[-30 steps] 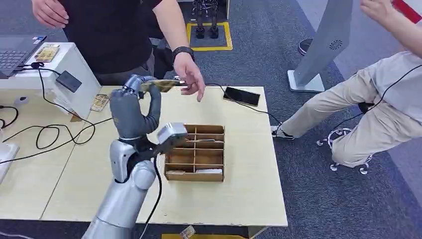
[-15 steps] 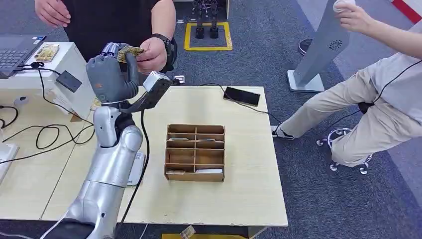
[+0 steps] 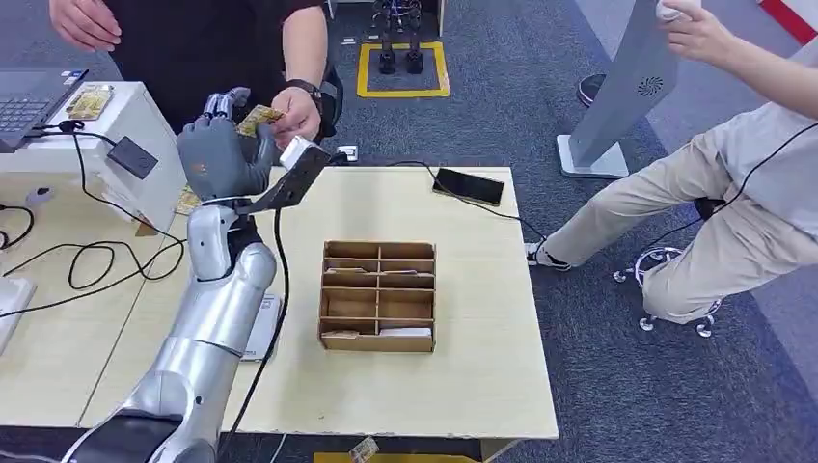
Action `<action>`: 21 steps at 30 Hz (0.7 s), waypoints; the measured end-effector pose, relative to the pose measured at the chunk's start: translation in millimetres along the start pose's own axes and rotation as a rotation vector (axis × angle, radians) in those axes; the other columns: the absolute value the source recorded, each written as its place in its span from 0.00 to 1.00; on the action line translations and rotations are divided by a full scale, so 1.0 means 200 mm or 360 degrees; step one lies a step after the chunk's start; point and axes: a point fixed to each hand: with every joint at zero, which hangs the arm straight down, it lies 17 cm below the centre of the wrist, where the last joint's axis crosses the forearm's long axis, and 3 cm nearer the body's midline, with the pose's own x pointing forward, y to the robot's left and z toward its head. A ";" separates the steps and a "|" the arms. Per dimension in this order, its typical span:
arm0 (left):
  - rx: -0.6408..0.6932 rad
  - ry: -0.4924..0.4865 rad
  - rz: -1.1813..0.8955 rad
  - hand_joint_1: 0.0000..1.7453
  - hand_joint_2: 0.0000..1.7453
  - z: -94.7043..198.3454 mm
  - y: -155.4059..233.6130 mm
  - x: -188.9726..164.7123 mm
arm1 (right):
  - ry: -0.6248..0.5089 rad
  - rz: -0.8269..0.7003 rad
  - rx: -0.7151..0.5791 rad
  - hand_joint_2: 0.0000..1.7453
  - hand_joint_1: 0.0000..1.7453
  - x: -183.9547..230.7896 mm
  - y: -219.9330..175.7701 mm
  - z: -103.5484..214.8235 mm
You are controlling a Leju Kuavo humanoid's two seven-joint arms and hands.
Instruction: Pass the card to the sensor for recognition and then transmit it.
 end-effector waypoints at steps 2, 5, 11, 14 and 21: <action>-0.0004 0.0006 -0.0002 0.00 1.00 0.00 0.00 -0.01 | 0.0004 0.0002 -0.0004 1.00 0.00 0.00 0.00 0.00; 0.0000 -0.0011 0.0020 0.00 1.00 0.01 0.00 -0.01 | 0.0002 -0.0003 -0.0002 1.00 0.00 0.00 0.00 0.00; 0.0034 -0.0004 0.0073 0.00 1.00 0.01 0.02 -0.01 | -0.0005 -0.0010 -0.0003 1.00 0.00 0.01 0.00 0.00; 0.0046 0.0001 0.0082 0.00 1.00 0.01 0.04 -0.01 | -0.0004 -0.0012 -0.0005 1.00 0.00 0.01 0.00 0.00; 0.0110 -0.0062 0.0157 0.00 1.00 0.07 0.09 -0.01 | 0.0005 -0.0027 -0.0026 1.00 0.00 0.00 -0.02 0.00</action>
